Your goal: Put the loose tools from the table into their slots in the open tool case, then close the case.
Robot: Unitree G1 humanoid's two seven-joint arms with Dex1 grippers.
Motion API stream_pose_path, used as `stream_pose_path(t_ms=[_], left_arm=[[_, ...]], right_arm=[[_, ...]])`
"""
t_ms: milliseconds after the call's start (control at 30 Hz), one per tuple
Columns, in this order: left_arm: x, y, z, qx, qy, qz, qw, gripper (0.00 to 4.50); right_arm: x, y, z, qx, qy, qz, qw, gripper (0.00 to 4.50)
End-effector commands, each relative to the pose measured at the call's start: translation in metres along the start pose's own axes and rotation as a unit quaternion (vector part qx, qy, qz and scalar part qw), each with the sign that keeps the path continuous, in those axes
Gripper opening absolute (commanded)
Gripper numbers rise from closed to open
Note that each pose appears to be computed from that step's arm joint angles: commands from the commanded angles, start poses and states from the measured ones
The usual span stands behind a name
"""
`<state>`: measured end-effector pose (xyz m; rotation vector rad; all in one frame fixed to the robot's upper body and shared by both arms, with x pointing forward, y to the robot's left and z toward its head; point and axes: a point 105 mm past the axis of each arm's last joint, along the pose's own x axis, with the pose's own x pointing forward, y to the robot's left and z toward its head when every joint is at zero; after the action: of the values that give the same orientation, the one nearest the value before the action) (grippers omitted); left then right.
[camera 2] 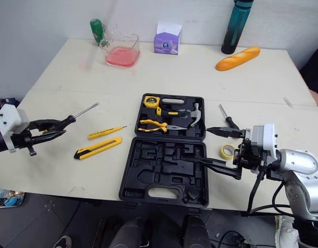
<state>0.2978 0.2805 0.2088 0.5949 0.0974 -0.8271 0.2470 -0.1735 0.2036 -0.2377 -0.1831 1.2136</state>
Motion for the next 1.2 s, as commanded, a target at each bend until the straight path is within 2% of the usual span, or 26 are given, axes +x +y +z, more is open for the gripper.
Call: stream_pose_path(t_ms=[33,333,467,567,700,833,1200], left_arm=[[0.030,-0.022,0.035,0.048,-0.017,-0.059,0.997,1.01],[0.076,-0.055,0.069,0.078,-0.034,-0.135,0.987,1.01],[0.112,-0.085,0.075,0.090,0.004,-0.212,0.973,1.01],[0.130,-0.094,0.086,0.093,0.004,-0.224,0.970,1.01],[0.157,-0.104,0.083,0.135,0.052,-0.226,0.963,1.01],[0.172,-0.118,0.090,0.145,0.060,-0.250,0.956,1.01],[0.180,-0.115,0.081,0.169,0.090,-0.242,0.951,1.01]], right_arm=[[-0.009,-0.016,0.015,-0.013,0.009,-0.050,0.999,4.50],[-0.017,-0.014,0.005,-0.007,0.035,-0.071,0.997,4.50],[-0.022,-0.004,-0.006,0.009,0.060,-0.068,0.996,4.50],[-0.023,-0.003,-0.009,0.006,0.065,-0.073,0.995,4.50],[-0.025,0.001,-0.015,0.000,0.068,-0.082,0.994,4.50],[-0.032,0.005,-0.023,0.002,0.064,-0.084,0.994,4.50],[-0.043,0.009,-0.032,-0.002,0.066,-0.087,0.994,4.50]])
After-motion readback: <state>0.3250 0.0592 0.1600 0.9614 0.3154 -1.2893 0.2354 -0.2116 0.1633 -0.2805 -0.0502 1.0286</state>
